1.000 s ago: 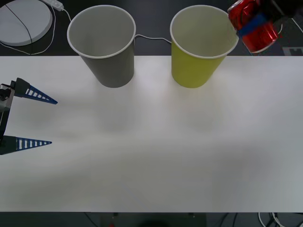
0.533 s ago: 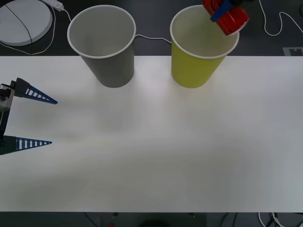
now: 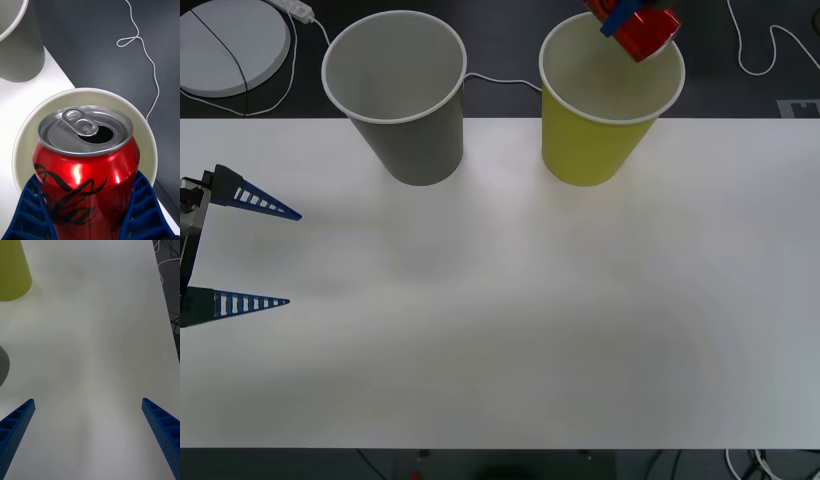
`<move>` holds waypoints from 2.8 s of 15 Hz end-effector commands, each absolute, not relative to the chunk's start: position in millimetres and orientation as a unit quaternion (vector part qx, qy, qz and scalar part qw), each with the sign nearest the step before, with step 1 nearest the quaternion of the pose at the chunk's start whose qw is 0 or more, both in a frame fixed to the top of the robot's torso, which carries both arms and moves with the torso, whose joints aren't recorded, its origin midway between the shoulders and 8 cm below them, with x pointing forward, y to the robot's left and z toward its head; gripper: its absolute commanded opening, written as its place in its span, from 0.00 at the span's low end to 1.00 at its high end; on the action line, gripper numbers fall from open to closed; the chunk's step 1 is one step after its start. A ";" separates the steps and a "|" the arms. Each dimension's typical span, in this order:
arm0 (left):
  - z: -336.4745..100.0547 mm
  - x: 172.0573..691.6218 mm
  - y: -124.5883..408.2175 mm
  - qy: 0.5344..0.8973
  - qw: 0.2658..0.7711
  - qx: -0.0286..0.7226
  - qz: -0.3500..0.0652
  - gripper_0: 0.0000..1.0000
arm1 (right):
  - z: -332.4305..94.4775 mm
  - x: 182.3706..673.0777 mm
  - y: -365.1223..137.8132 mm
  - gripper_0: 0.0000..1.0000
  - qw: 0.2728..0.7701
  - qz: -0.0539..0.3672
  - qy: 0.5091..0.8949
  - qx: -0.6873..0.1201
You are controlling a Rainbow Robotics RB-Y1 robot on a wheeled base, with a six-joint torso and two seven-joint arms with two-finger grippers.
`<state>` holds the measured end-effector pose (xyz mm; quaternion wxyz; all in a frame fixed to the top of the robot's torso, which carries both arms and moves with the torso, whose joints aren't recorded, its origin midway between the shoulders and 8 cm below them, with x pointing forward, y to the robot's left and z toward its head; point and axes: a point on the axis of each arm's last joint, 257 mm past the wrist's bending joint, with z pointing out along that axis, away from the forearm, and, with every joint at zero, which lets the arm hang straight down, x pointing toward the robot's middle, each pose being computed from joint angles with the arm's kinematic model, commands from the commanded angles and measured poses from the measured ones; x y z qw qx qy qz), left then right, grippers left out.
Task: Put the can into the green bin and the plastic bottle into the gray bin
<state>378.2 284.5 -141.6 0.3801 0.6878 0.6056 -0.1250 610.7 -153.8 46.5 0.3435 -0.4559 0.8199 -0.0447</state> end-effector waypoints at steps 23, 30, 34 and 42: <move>-141.6 378.2 284.5 0.606 0.380 0.688 -0.125 1.00 | 27.5 447.9 -246.7 1.00 0.382 0.073 0.687 -0.614; -141.6 378.2 284.5 0.606 0.380 0.688 -0.125 1.00 | -29.3 392.6 -280.0 1.00 0.377 0.102 0.642 -0.660; -141.6 378.2 284.5 0.606 0.380 0.688 -0.125 1.00 | -65.2 358.4 -295.0 1.00 0.377 0.087 0.638 -0.665; -141.6 378.2 284.5 0.606 0.380 0.688 -0.125 1.00 | -115.0 322.7 -322.6 1.00 0.386 0.088 0.626 -0.672</move>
